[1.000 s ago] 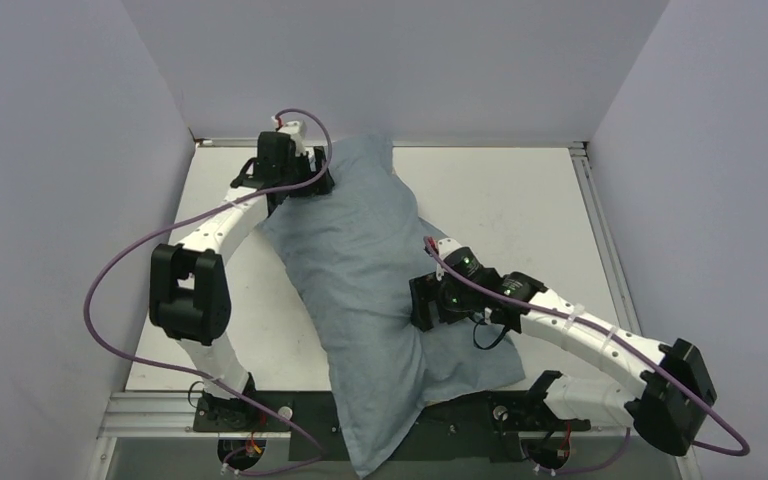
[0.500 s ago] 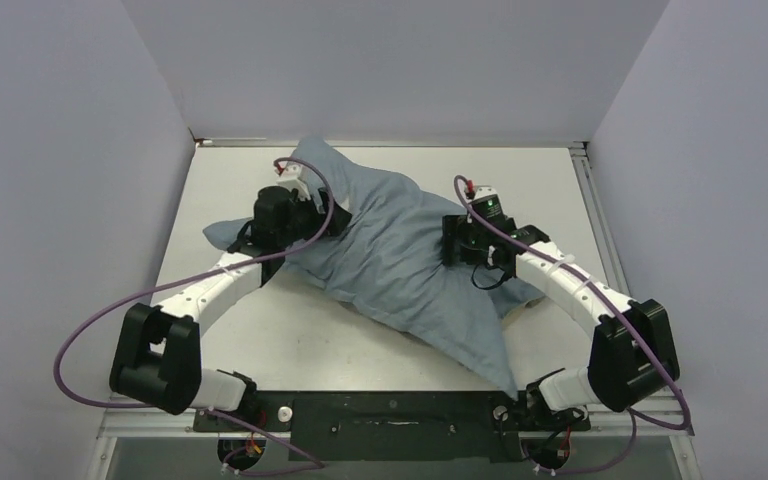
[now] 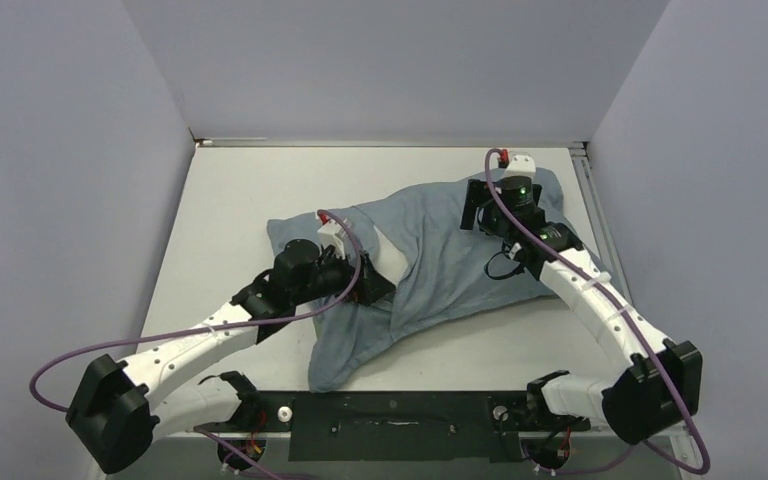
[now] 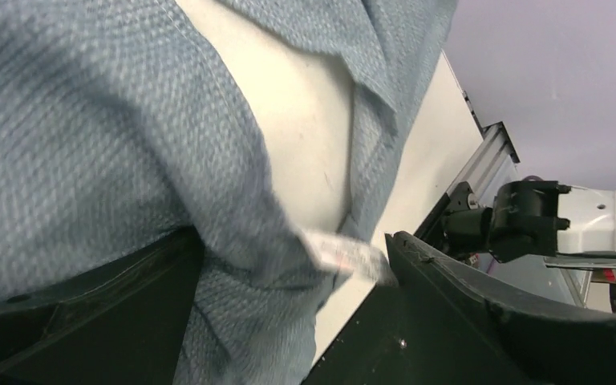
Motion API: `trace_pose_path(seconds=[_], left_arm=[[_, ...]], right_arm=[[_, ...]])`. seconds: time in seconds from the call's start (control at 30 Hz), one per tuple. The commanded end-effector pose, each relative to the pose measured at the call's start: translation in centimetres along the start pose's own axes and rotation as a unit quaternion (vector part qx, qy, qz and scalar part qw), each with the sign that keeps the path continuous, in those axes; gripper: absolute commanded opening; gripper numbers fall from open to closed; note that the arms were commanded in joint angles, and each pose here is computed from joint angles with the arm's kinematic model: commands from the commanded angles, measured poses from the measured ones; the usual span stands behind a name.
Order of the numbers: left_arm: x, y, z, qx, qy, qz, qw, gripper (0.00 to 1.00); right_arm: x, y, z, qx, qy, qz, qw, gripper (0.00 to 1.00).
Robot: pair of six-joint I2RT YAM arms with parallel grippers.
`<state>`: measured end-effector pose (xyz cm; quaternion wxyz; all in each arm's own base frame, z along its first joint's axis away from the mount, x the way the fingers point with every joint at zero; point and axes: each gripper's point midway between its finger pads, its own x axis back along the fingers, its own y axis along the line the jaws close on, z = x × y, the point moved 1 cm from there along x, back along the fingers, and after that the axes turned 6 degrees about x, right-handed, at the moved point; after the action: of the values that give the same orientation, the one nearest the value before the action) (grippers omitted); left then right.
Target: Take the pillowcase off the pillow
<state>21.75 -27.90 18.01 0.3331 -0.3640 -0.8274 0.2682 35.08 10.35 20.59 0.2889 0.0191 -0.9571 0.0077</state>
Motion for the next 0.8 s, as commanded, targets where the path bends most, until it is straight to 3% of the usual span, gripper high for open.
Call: trace_pose_path(seconds=[0.0, 0.03, 0.3, 0.5, 0.77], left_arm=[[2.6, -0.1, -0.6, -0.004, -0.005, -0.036, 0.999, 0.91], [3.2, 0.3, -1.2, -0.009, -0.019, -0.057, 0.998, 0.99], [6.2, 2.4, -4.6, -0.013, -0.113, -0.147, 0.983, 0.96], [5.9, 0.6, -6.2, -0.017, -0.143, -0.106, 0.984, 0.96], [4.1, -2.0, -7.5, -0.044, -0.136, -0.087, 0.986, 0.96]], right_arm=[[4.3, 0.8, -3.9, -0.002, -0.075, -0.044, 0.996, 0.9], [5.0, 1.2, -3.9, 0.003, -0.081, -0.059, 0.995, 0.9], [8.8, 6.7, -3.0, 0.06, -0.108, -0.172, 0.977, 0.9], [8.0, 10.0, -0.8, 0.092, -0.093, -0.178, 0.975, 0.9], [7.0, 11.5, 0.7, 0.101, -0.094, -0.139, 0.981, 0.9]])
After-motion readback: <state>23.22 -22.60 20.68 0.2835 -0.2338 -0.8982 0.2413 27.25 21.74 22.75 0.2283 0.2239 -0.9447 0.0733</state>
